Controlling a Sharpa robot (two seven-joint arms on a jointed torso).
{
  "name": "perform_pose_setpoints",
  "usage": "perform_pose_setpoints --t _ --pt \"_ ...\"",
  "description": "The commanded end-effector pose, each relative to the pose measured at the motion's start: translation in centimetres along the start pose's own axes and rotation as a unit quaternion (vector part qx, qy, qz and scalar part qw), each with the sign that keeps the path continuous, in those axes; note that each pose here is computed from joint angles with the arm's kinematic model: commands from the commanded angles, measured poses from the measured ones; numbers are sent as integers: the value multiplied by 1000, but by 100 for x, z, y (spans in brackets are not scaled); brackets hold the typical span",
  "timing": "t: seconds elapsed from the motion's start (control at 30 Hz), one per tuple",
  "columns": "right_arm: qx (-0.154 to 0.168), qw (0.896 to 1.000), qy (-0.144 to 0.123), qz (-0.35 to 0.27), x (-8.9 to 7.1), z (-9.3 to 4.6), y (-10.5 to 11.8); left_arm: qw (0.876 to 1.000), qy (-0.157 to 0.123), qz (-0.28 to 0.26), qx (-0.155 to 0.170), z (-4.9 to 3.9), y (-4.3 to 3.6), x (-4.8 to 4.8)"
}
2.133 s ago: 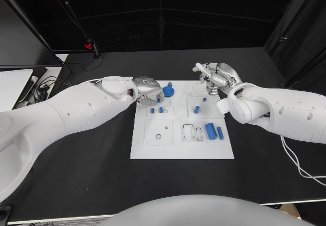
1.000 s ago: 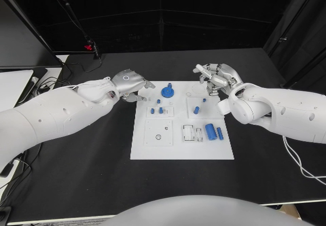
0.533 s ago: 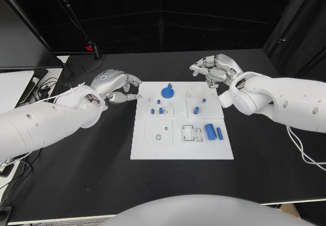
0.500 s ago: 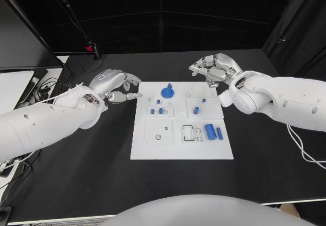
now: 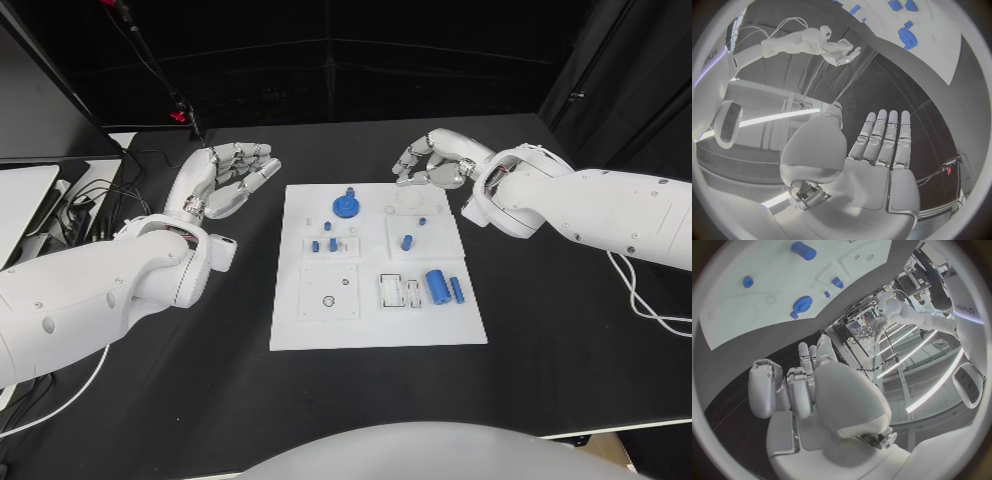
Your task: Assemble the parts on the task board
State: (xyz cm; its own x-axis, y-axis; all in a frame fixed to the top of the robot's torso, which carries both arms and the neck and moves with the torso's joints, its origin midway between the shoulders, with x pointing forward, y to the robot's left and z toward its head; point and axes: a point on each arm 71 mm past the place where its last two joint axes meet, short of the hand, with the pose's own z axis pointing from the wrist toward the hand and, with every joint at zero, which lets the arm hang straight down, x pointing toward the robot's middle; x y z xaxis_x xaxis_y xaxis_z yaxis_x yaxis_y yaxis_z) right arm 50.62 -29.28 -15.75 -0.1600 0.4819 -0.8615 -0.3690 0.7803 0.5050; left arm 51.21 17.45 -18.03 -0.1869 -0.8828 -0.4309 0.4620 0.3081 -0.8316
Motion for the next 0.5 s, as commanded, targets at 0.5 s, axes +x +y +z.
perform_pose_setpoints --t 0.5 --pt "26 987 64 -146 117 -112 -156 992 -14 -120 45 -66 -136 96"
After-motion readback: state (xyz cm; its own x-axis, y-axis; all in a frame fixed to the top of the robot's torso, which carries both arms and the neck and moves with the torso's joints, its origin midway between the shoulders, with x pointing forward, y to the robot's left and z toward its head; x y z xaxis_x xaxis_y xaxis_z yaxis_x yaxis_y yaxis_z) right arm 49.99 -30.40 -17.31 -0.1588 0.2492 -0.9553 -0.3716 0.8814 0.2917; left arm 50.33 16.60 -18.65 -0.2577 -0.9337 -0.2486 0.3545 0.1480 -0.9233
